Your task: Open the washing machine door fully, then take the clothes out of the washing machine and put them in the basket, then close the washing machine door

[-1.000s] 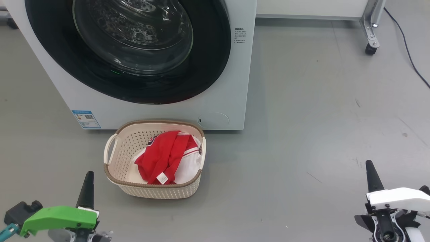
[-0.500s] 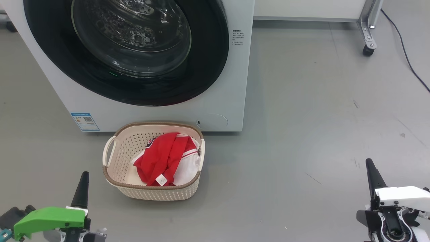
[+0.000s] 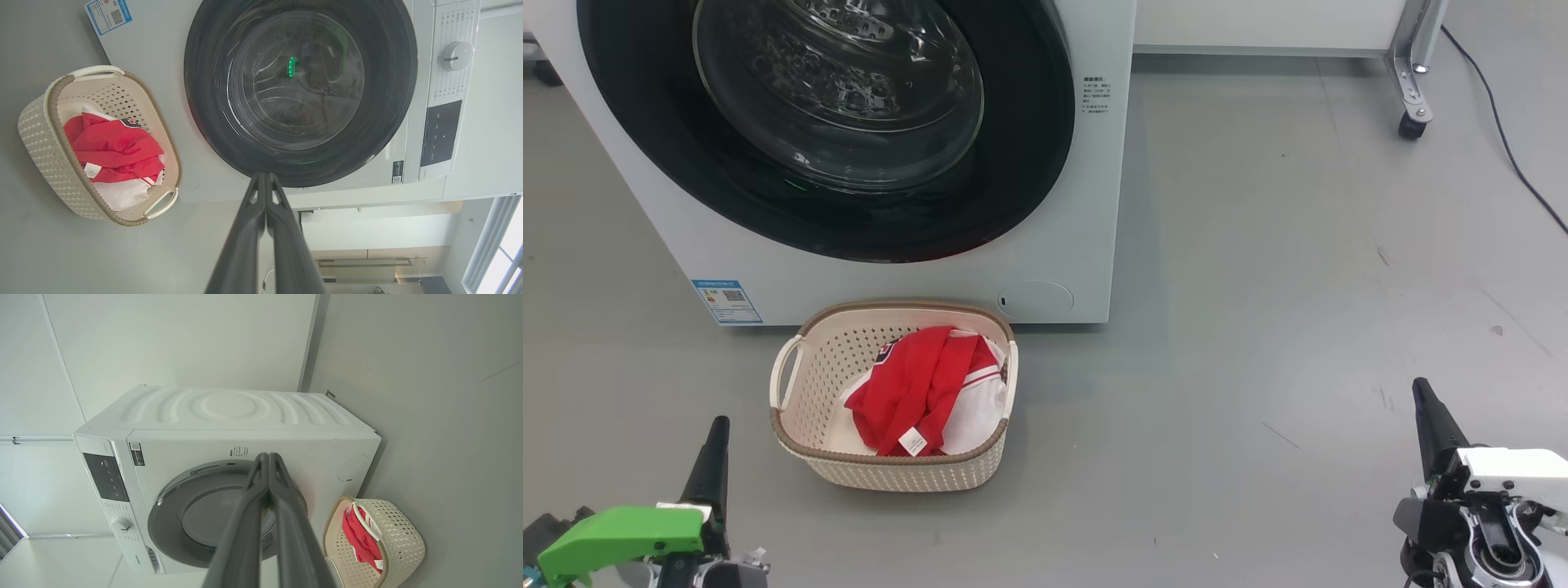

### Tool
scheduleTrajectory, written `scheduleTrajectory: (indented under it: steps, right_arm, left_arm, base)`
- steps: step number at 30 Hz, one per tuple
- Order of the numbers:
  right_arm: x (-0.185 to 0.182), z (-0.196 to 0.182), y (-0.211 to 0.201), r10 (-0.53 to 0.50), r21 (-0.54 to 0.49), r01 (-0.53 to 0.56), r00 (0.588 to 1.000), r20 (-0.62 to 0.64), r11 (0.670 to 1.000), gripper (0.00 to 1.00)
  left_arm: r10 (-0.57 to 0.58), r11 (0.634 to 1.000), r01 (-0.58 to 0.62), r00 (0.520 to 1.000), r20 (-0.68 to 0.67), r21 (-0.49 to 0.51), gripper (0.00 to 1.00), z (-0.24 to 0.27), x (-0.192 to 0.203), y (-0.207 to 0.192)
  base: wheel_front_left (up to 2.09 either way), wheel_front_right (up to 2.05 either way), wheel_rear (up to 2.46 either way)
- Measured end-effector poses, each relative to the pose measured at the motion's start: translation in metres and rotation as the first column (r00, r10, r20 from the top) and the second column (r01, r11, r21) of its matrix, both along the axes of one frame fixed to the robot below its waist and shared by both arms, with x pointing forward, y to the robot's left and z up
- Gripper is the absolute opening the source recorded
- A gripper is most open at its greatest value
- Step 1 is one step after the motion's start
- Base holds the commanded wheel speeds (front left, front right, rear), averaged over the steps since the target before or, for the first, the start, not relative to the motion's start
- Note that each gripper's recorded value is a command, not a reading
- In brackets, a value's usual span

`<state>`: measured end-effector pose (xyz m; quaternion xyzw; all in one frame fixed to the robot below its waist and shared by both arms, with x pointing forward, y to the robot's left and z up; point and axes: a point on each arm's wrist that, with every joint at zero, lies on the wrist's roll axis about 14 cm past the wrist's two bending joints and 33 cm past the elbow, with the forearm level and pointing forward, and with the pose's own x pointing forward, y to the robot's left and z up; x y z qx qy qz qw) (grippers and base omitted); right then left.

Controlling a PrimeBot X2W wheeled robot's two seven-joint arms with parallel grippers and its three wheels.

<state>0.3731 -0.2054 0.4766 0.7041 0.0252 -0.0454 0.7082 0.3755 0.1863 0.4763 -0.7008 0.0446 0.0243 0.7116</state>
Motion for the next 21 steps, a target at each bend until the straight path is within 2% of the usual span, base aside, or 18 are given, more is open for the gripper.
scheduleTrajectory:
  steps: [21]
  right_arm:
    - [0.0006,0.0012,-0.0005,-0.002,0.014,0.002,1.0,0.008,1.0,0.0]
  left_arm:
    - [0.002,1.0,-0.002,1.0,0.004,-0.029,0.0,0.0011,0.0002,-0.0003]
  base:
    - [0.0,0.0,0.0]
